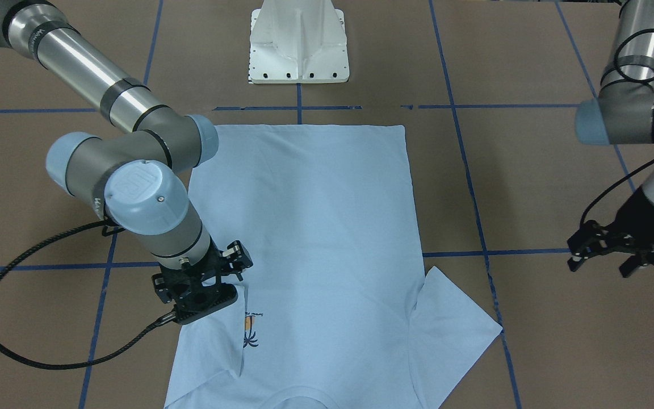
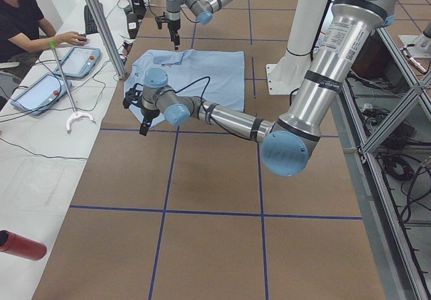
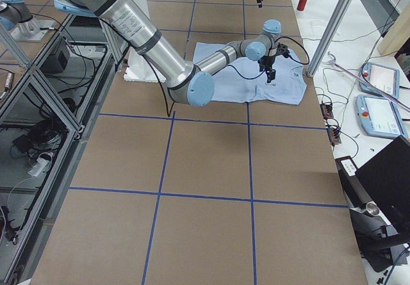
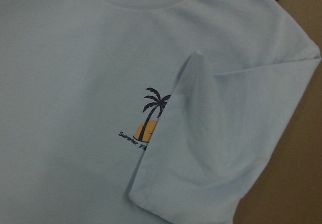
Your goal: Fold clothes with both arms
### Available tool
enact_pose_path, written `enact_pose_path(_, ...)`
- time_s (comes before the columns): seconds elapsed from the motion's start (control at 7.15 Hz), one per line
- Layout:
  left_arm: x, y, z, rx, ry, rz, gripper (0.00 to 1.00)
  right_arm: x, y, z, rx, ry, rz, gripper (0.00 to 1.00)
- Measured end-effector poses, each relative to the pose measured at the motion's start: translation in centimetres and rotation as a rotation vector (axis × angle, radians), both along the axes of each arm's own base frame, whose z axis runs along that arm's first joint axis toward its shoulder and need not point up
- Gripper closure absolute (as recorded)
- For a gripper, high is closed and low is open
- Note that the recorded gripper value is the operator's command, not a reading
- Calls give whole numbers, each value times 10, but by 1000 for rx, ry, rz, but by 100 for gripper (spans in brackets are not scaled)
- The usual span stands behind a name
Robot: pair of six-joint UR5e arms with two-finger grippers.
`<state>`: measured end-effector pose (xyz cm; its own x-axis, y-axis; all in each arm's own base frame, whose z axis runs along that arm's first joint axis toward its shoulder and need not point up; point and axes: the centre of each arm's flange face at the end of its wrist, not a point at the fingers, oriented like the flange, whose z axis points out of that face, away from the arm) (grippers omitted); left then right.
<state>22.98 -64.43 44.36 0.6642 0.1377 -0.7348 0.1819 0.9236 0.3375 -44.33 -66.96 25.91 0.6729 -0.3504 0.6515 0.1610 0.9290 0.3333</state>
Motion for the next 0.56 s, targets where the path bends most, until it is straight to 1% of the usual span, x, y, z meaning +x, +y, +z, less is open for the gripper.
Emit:
enact_pose_path(0.14, 40, 0, -2, -5, 17, -31, 0, 30, -1, 3, -30, 12, 28, 0)
enact_pose_path(0.28, 74, -10, -3, -1, 18, -49, 0, 61, -4, -1, -75, 37, 57, 0)
enact_pose_path(0.56, 116, -34, 5, 18, 9, -68, 2, 103, -11, -2, -160, 72, 89, 0)
